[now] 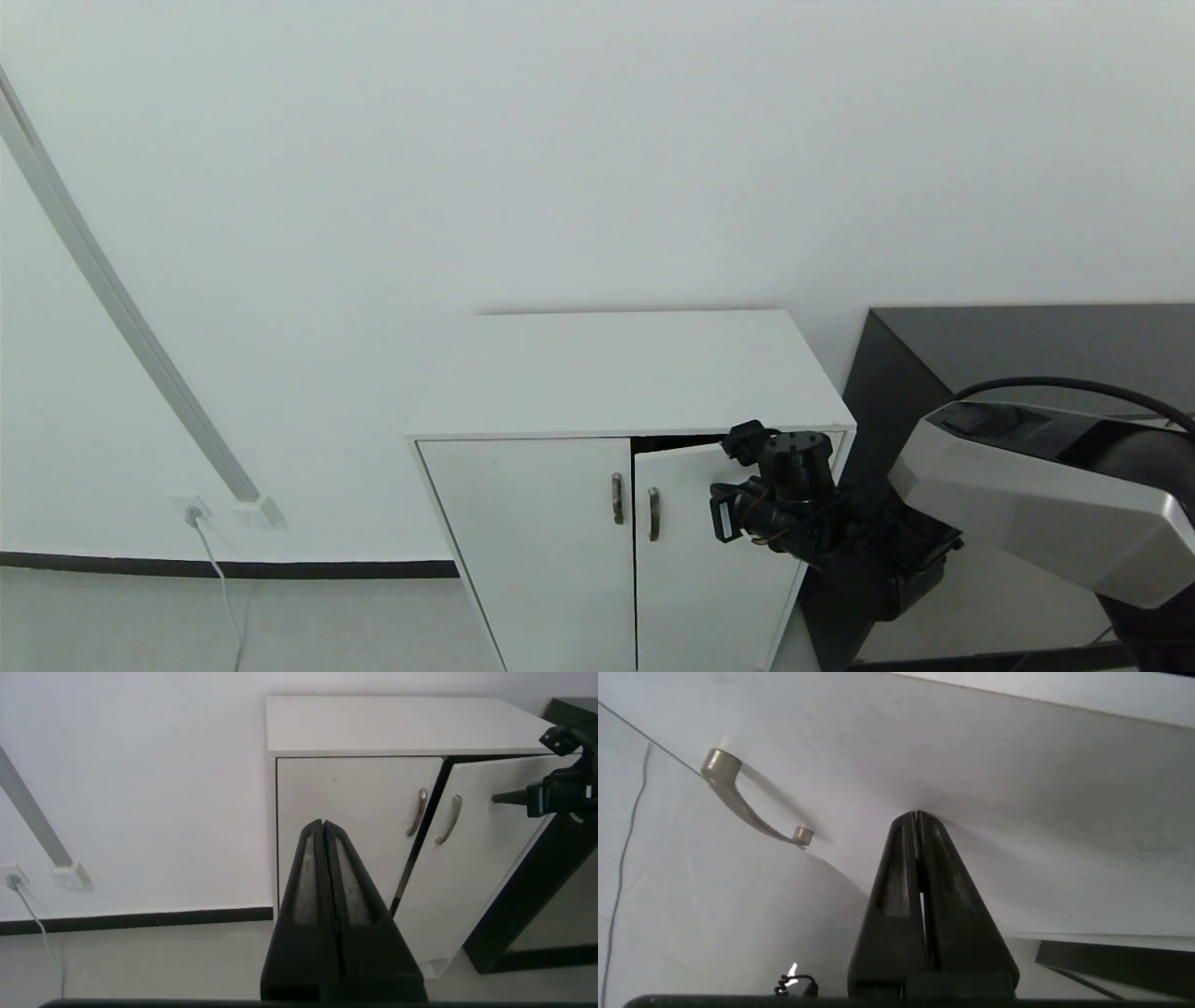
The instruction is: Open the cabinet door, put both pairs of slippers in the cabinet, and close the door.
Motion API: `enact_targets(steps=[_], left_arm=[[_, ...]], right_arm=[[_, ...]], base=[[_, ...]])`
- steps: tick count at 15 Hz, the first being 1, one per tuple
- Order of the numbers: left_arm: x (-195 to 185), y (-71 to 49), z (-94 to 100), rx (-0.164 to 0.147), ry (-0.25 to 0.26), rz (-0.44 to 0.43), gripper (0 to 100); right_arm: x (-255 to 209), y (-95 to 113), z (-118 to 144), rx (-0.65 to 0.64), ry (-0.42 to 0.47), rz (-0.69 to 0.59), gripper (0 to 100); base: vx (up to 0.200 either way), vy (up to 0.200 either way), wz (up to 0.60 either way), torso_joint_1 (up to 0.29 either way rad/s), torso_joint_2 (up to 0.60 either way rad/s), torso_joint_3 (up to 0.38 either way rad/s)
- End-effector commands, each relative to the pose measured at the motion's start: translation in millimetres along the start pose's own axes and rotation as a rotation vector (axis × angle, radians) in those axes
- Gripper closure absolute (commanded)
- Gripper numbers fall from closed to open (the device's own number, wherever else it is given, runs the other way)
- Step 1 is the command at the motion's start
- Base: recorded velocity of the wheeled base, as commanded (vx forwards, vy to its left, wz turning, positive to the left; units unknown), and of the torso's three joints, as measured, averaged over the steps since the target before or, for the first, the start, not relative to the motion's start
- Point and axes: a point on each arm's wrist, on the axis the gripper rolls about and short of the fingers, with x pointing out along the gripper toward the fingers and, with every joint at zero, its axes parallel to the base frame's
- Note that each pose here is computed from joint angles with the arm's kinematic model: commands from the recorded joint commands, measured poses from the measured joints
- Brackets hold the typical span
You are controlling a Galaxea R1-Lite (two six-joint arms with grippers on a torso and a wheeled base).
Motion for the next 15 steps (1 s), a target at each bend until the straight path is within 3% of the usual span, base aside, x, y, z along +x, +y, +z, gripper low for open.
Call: enact_targets(steps=[1, 15], left_arm=[[0, 0.0, -0.1, 0.000, 0.000, 0.001, 100], [0, 0.0, -0.1, 0.000, 0.000, -0.001, 100]], right_arm=[[7, -2, -6, 0.001, 0.008, -0.004, 100], [24, -15, -5, 0.015, -0.001, -0.033, 100]], base=[[0.000, 0.000, 0.00, 0.000, 0.00, 0.000], [0.000, 0.000, 0.00, 0.000, 0.00, 0.000]])
